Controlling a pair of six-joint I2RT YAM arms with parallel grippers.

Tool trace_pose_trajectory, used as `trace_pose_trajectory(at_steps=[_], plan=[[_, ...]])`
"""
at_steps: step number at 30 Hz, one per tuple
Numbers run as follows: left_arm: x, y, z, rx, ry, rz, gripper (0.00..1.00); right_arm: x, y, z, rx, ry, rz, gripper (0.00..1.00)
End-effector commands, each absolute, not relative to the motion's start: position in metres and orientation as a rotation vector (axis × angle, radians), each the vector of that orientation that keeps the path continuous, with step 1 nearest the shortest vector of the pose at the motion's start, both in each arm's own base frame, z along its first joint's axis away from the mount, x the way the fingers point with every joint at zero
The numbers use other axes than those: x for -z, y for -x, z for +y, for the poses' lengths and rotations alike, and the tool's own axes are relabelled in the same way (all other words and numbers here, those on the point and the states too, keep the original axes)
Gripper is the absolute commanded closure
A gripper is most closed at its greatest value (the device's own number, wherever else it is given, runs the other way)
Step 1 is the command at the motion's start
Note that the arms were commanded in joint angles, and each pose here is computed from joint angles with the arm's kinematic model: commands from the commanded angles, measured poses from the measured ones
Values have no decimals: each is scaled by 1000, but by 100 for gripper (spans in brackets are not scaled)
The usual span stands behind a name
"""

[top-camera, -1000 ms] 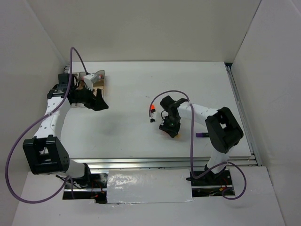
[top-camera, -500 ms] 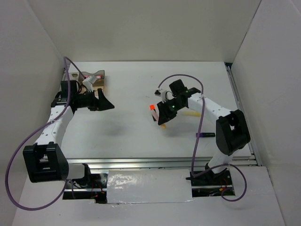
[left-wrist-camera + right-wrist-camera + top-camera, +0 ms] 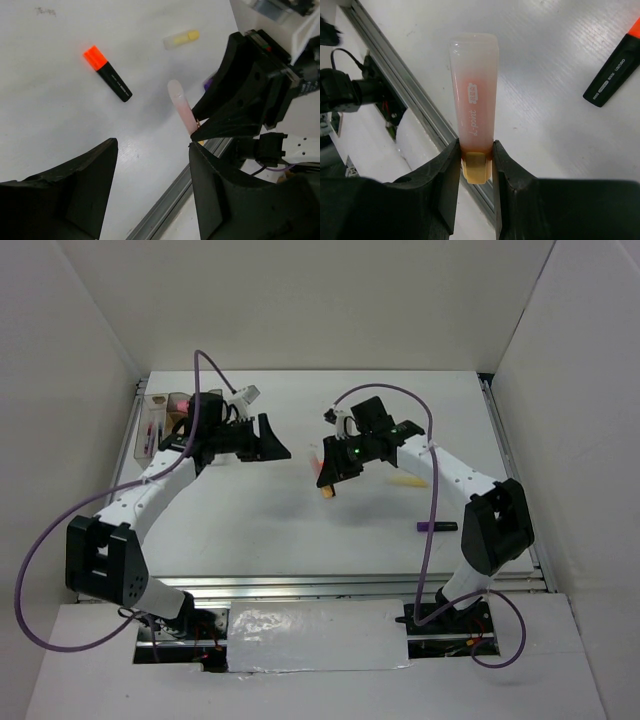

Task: Sort the stationery into containers
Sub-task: Place the pen in the storage box.

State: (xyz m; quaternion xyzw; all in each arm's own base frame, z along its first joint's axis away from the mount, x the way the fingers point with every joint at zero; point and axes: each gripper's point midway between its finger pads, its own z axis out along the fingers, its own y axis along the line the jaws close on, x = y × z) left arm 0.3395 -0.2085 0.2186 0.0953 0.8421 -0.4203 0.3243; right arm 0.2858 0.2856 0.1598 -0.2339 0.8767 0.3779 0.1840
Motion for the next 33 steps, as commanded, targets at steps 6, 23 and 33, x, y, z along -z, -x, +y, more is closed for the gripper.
trace_pose_trajectory(at_steps=[6,23,33], plan=[[-222,-353,-235,1185,-222,2202,28,-202,-307,305,-1105,593,2362,100],[-196,-353,-249,1244,-200,2247,29,-192,-314,329,-1092,630,2389,100],[-189,-357,-250,1246,-170,2271,40,-191,-308,341,-1097,659,2396,100]])
